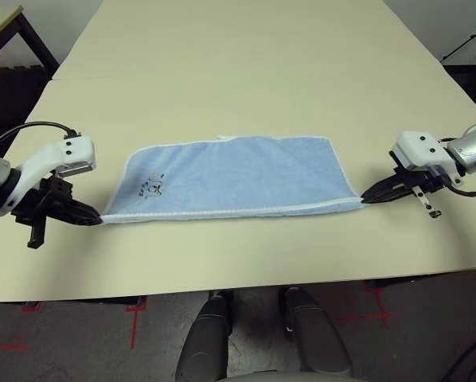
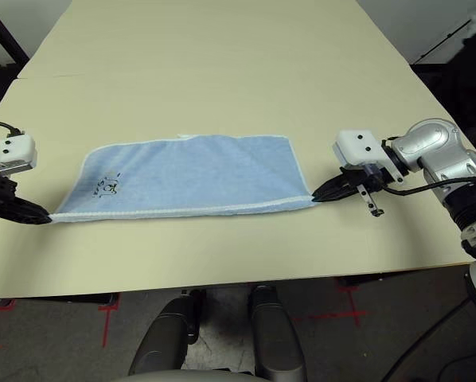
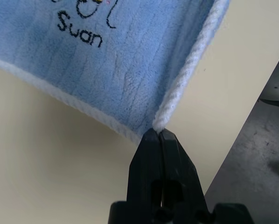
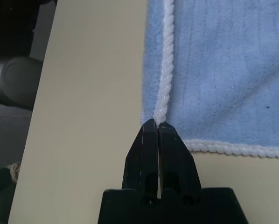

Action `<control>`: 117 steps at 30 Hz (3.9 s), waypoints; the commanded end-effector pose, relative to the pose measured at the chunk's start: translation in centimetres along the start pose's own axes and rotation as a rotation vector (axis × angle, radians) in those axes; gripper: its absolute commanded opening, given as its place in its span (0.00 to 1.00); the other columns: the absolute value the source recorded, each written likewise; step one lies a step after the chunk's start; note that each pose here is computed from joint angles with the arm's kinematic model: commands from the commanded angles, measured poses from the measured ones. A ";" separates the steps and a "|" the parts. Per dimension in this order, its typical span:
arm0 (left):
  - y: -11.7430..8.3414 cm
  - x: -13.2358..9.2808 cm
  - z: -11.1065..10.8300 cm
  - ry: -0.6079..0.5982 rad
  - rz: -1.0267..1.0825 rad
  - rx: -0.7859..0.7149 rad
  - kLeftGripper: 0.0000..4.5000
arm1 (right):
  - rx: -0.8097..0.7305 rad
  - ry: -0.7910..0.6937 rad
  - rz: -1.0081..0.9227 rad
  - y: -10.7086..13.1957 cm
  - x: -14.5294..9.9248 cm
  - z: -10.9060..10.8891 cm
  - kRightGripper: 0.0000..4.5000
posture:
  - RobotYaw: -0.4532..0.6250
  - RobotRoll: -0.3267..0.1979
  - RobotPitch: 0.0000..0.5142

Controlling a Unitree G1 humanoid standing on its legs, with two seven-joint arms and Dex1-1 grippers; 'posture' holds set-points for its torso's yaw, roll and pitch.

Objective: Fold the towel and set it aside.

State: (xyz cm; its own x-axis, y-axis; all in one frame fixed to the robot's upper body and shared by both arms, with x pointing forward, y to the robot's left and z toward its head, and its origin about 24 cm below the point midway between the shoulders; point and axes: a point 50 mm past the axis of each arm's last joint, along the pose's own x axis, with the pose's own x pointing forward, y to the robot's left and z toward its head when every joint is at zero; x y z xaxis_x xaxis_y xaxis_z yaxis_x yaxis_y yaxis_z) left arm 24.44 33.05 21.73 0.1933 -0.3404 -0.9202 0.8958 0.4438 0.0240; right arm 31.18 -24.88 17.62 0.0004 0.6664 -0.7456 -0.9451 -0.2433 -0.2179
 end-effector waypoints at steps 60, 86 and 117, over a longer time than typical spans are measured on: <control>8.2 0.2 3.0 -0.125 0.507 0.057 0.00 | -0.020 0.172 -0.733 -8.2 0.9 0.1 0.00 | 0.43 0.62 0.33; 6.4 -1.4 10.3 -0.966 0.460 -0.039 1.00 | 0.339 -0.865 -0.833 -10.1 0.4 4.9 1.00 | 0.44 0.62 0.33; 0.5 10.6 4.9 -0.901 0.279 0.039 1.00 | 0.424 -0.825 -0.567 -5.9 3.9 3.0 1.00 | 0.43 0.62 0.35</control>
State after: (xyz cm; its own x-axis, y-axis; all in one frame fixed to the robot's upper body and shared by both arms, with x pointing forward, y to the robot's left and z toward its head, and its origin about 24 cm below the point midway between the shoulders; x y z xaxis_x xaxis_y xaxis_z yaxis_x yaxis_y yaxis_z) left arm 29.06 25.42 14.12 0.6176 -0.7548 -0.2208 0.7863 0.5868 0.1934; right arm 36.14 -18.61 17.42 0.4190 0.9047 0.0769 -0.9059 0.4222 -0.0320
